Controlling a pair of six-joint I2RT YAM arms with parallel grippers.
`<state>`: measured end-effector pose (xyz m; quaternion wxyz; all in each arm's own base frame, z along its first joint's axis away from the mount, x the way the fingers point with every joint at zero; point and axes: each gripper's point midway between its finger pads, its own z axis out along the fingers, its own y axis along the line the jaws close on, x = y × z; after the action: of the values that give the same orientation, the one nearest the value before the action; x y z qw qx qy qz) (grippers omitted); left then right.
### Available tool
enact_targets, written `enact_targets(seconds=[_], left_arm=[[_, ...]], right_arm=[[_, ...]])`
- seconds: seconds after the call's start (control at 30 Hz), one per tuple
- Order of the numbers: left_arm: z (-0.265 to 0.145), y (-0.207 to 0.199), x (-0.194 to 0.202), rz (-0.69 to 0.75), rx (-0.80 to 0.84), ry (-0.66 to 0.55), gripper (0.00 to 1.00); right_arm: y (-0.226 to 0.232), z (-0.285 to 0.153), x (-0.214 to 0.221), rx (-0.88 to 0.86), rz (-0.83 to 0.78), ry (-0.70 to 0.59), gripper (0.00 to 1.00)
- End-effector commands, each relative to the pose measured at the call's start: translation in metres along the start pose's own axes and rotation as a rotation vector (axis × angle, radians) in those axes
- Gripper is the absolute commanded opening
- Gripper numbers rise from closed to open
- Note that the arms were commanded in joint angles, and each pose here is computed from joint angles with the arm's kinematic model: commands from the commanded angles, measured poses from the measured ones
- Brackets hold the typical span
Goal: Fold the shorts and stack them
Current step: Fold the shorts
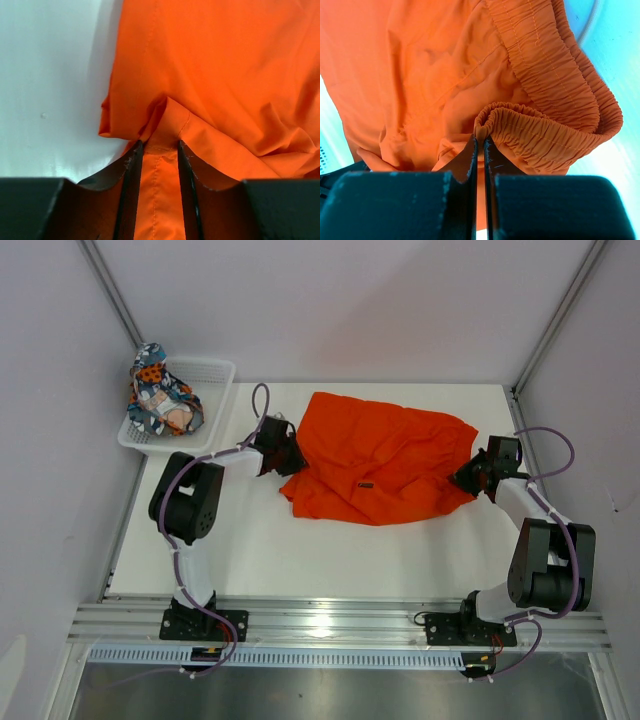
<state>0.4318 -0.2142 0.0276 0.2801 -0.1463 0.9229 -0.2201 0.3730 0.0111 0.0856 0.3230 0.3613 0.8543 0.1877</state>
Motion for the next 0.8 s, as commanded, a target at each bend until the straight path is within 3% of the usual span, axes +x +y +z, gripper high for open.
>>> enact_targets(seconds=[0.0,0.23,0.33,0.47,0.77], left_arm=[[-0.003,-0.027,-0.009,0.058,0.087,-0.028,0.37],[-0.006,-0.029,0.007,0.051,0.137,-0.015,0.37],[-0.008,-0.03,0.006,0.054,0.146,-0.02,0.16],[-0.012,-0.037,0.003,0.054,0.169,-0.028,0.01],[-0.051,-0.065,-0.031,0.084,0.23,-0.111,0.0]], right_arm=[[0.005,-0.001,-0.004,-0.032,-0.021,-0.013,0.0],[0.005,-0.002,-0.004,-0.035,-0.022,-0.011,0.0],[0.005,-0.002,-0.004,-0.035,-0.02,-0.011,0.0],[0.005,-0.001,-0.003,-0.036,-0.02,-0.008,0.0],[0.004,-0.005,-0.006,-0.029,-0.023,-0.013,0.0]])
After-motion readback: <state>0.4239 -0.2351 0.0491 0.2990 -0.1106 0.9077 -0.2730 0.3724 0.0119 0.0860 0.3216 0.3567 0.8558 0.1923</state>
